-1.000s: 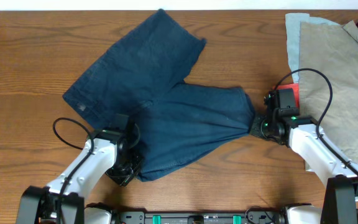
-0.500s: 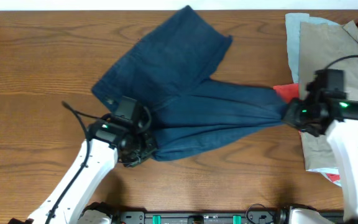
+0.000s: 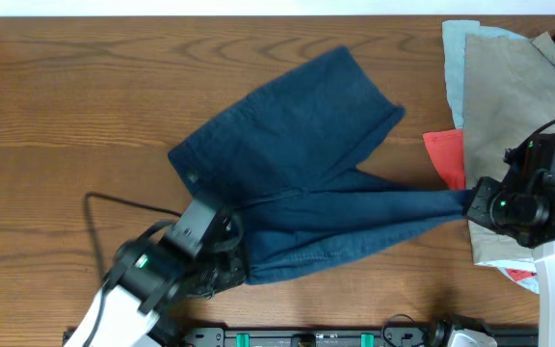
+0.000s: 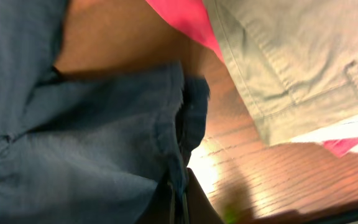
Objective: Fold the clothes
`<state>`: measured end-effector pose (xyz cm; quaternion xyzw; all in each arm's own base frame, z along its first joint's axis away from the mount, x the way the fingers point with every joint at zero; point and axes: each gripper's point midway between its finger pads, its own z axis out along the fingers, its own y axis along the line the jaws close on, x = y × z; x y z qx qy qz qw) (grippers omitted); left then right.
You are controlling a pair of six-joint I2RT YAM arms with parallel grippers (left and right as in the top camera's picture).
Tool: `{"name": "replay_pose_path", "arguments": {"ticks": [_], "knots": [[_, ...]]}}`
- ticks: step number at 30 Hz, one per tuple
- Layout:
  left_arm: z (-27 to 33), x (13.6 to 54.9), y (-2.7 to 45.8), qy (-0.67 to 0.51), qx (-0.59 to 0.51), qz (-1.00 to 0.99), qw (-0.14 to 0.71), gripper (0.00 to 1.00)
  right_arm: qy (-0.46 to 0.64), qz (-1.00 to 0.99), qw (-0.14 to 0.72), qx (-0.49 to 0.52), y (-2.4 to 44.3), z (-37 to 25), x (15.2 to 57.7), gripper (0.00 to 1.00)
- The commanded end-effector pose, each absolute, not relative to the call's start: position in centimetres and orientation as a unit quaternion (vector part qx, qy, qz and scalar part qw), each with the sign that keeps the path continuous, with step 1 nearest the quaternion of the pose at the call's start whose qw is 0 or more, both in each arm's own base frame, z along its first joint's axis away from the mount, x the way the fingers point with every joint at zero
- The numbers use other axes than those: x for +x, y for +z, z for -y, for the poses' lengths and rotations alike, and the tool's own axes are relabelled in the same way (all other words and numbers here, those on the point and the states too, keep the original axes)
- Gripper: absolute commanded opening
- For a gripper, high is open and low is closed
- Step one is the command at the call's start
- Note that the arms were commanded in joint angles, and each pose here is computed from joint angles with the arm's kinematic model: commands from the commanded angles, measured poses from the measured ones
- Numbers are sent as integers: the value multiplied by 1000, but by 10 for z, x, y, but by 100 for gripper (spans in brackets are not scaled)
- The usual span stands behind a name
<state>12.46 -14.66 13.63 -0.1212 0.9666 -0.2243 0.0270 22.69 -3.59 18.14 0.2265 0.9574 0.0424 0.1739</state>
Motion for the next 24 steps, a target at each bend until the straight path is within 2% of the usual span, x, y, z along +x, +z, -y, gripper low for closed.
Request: {"name": "replay_pose_path", "arguments": {"ticks": [1, 4, 9, 15, 24], "knots": [[118, 143, 150, -188, -159, -960, 132, 6, 21, -958, 223, 180, 211, 44, 240, 1], [88, 164, 162, -144, -196, -943, 228, 6, 24, -951, 264, 157, 234, 40, 259, 1], [63, 193, 175, -86, -233, -916, 316, 6, 59, -937, 331, 97, 255, 13, 306, 1], [67, 219, 169, -65, -248, -910, 327, 6, 79, -933, 348, 42, 242, -22, 356, 1], [37, 258, 140, -17, -360, -882, 304, 6, 97, -916, 389, 22, 221, -48, 426, 1]]}}
